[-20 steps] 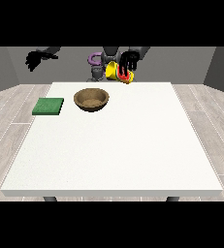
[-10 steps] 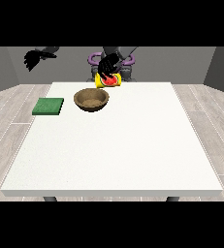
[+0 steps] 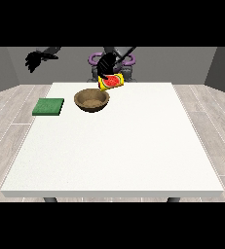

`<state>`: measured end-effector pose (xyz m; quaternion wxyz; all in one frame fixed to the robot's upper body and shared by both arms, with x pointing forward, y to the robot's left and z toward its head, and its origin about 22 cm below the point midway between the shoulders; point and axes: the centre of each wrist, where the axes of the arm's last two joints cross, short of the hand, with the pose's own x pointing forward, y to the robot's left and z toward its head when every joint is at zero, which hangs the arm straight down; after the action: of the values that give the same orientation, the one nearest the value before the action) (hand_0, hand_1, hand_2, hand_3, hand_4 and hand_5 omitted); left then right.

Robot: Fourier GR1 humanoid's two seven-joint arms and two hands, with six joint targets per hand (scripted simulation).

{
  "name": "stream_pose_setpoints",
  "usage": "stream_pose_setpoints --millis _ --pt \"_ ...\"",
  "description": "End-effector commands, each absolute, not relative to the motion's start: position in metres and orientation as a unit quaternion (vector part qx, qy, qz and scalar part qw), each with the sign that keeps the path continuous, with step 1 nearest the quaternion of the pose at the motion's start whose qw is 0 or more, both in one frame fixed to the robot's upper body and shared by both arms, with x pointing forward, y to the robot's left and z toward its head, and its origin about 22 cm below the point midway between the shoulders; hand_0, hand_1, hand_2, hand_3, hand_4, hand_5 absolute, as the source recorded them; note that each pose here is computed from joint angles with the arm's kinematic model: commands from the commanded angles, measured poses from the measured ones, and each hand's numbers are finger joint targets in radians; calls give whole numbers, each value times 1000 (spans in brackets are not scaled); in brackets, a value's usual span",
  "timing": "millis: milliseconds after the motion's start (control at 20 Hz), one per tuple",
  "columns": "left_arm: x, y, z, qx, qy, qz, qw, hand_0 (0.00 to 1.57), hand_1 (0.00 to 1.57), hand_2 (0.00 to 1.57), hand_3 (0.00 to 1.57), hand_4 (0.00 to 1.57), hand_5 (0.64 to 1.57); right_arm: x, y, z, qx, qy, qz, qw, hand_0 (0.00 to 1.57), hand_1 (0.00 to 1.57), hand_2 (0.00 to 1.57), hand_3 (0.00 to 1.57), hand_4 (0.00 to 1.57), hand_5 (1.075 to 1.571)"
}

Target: Pick the cup and pour the ball into the bowl, then pick the bowl and place it on the pad

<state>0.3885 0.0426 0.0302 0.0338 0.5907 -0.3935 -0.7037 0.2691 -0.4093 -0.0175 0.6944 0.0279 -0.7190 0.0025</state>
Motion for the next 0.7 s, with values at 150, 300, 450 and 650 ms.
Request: stream_pose_setpoints --millis 150,300,450,650 --pt "404 63 65 560 -545 -569 258 1499 1499 1571 1571 1571 1092 270 -405 -18 11 -701 -25 713 0 0 0 0 0 1567" --pt "404 87 58 521 -594 -455 411 1296 1296 1571 1571 1571 1156 254 -406 -33 13 -697 -36 716 0 0 0 0 0 1567" --pt "394 94 45 448 -645 -352 509 1023 1023 1257 941 1391 1300 255 -396 -37 6 -691 -47 721 0 0 0 0 225 1565" --pt "380 116 34 350 -676 -181 623 0 0 0 0 419 1561 272 -367 -35 36 -711 -33 701 0 0 0 0 354 1567"
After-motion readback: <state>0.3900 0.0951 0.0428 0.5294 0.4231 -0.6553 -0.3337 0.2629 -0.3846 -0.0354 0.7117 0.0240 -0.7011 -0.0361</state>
